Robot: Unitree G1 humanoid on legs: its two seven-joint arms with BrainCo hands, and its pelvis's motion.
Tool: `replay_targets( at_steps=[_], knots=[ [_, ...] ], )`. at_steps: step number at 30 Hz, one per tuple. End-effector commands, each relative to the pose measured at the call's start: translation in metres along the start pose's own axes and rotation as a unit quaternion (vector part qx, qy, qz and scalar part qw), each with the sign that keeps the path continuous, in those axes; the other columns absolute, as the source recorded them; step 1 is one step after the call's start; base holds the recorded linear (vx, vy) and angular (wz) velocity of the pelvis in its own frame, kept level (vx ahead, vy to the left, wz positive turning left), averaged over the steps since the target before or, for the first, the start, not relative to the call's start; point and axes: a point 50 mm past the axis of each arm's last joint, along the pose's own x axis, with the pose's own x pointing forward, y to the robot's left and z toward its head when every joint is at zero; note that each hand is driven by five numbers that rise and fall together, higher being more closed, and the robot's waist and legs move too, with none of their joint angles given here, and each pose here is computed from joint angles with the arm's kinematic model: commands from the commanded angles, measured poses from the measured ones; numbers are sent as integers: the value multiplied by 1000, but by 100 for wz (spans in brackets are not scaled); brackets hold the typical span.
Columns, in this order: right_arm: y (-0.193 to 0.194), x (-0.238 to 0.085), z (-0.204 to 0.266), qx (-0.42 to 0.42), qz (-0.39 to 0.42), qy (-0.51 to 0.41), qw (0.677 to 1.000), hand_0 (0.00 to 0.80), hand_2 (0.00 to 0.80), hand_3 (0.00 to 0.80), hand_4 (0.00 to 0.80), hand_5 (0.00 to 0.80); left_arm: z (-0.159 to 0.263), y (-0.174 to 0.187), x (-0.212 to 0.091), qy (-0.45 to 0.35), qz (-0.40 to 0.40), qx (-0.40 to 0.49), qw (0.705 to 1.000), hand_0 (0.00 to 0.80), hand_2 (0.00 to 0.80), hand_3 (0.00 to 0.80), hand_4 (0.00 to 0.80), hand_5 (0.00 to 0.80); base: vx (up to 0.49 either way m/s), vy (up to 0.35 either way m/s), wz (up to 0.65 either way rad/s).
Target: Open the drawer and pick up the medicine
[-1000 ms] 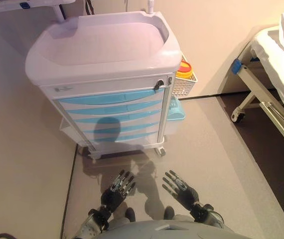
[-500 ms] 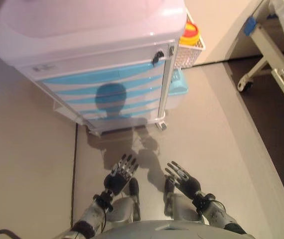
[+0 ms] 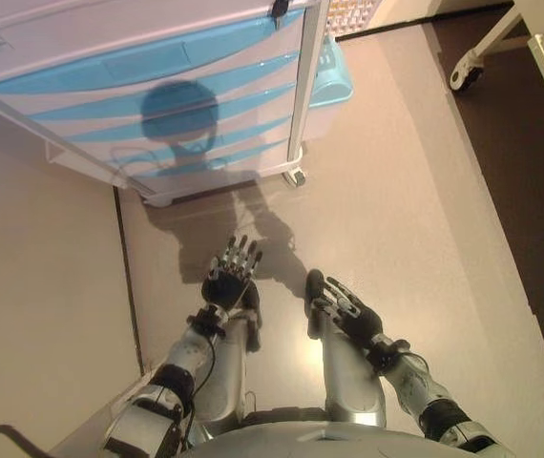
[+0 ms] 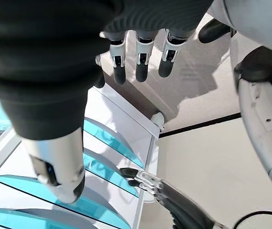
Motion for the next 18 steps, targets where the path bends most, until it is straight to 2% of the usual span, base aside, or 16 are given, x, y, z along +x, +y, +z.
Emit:
replay_targets(
  at_steps=[1,8,18],
  knots=[
    [16,-6,-25,16,42,27,999,0,0,0,0,0,0,-10,4,-51,-57,-38,996,0,0,0,0,0,-4,48,5],
    [21,-4,-23,27,56,19,998,0,0,0,0,0,4,-32,25,-90,-136,-77,984,0,0,0,0,0,17,21,13],
    [23,-4,-16,44,63,12,997,0,0,0,0,0,28,-67,54,-128,-219,-66,965,0,0,0,0,0,5,3,4]
  ],
)
